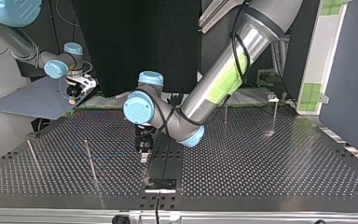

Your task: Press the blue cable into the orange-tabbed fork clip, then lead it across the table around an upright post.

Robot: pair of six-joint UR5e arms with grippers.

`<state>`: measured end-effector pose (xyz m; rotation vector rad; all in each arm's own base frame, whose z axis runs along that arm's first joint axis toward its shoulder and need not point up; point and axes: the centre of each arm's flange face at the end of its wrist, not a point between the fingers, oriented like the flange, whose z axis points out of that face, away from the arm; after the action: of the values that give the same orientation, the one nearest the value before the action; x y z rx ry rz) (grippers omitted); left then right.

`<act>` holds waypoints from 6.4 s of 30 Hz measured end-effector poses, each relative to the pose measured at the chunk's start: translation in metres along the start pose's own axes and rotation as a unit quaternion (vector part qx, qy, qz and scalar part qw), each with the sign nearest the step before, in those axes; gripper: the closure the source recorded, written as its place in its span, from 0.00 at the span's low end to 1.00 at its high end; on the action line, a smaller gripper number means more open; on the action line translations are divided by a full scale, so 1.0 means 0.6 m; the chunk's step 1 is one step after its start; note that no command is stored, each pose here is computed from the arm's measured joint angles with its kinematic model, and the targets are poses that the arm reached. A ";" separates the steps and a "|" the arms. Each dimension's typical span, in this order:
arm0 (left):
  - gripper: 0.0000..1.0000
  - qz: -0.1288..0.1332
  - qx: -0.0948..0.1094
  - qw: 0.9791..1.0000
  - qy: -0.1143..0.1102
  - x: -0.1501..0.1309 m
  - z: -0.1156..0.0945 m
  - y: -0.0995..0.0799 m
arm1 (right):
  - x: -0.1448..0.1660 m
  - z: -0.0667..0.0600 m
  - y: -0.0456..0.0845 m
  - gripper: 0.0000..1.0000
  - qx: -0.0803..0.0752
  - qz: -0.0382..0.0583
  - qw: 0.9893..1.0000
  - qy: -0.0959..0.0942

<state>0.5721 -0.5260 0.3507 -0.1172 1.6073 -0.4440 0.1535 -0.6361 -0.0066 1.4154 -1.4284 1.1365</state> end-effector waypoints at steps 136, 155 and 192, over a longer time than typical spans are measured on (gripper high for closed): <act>0.00 0.216 0.136 0.961 0.101 -0.097 -0.184 -0.106 | -0.074 0.038 0.067 1.00 -0.041 -0.005 0.999 0.001; 0.00 0.121 0.128 0.984 0.029 -0.194 -0.232 -0.073 | -0.074 0.038 0.058 1.00 -0.037 -0.006 0.999 -0.002; 0.00 -0.064 0.157 0.981 -0.097 -0.301 -0.374 -0.017 | -0.068 0.041 0.049 1.00 -0.035 -0.022 0.999 -0.014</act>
<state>0.3678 -0.4271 0.5284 -0.0225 1.3245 -0.7578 0.1271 -0.6496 -0.0540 1.4125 -1.4358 1.0338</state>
